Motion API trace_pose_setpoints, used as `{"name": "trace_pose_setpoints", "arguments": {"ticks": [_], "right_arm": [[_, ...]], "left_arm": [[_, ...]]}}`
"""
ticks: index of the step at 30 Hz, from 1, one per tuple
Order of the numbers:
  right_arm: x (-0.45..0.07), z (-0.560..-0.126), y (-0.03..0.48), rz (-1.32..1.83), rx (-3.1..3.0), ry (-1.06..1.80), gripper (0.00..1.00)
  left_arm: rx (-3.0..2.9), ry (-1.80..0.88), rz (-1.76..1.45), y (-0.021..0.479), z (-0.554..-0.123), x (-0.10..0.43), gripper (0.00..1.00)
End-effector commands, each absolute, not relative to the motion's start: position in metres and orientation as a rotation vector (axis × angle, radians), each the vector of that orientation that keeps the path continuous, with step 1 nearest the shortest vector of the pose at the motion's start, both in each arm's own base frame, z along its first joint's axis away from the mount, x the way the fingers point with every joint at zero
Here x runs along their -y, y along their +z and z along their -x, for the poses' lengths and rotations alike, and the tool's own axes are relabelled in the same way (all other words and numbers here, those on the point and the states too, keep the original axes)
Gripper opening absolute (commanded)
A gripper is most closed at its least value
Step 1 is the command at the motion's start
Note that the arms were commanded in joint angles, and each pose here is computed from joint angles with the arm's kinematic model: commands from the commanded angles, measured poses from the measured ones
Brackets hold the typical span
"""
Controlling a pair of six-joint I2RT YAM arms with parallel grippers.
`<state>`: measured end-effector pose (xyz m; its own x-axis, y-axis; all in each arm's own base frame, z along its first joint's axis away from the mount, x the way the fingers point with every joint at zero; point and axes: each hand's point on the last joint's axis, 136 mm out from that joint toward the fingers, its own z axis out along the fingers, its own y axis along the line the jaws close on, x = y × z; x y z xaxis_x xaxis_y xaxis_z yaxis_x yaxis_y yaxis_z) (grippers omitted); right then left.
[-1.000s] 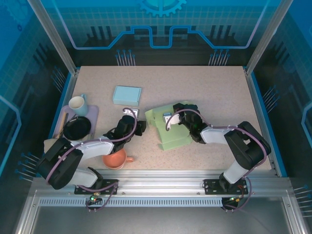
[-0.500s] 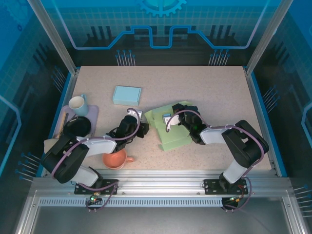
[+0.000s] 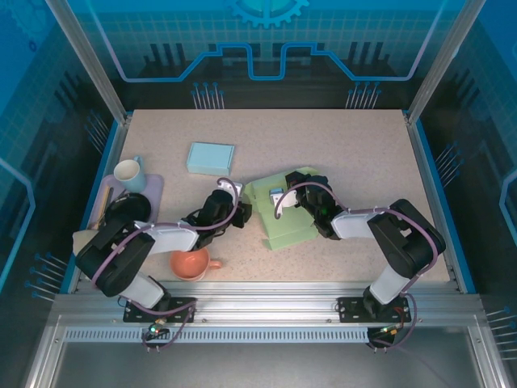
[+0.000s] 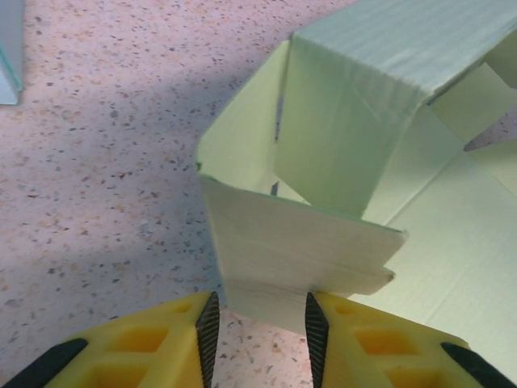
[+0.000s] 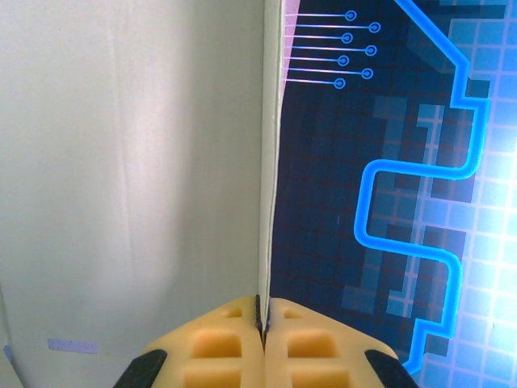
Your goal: Fold the paper box
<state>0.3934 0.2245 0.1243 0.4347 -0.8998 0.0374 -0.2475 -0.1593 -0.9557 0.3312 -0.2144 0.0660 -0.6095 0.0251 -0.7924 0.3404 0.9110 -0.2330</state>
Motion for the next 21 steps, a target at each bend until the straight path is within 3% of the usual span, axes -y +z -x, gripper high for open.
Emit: {"name": "trace_pose_setpoints", "arguments": {"ticks": [1,21], "right_arm": [[-0.226,-0.396,0.128,1.646,-1.0,-0.807,0.0],[-0.229,-0.389,0.133,1.648,-0.998,-0.764,0.0]], "left_arm": [[-2.142,-0.511,-0.286,0.081,-0.337,0.231,0.35],[-2.178,-0.29,-0.103,0.07,-0.362,0.23,0.36]]}}
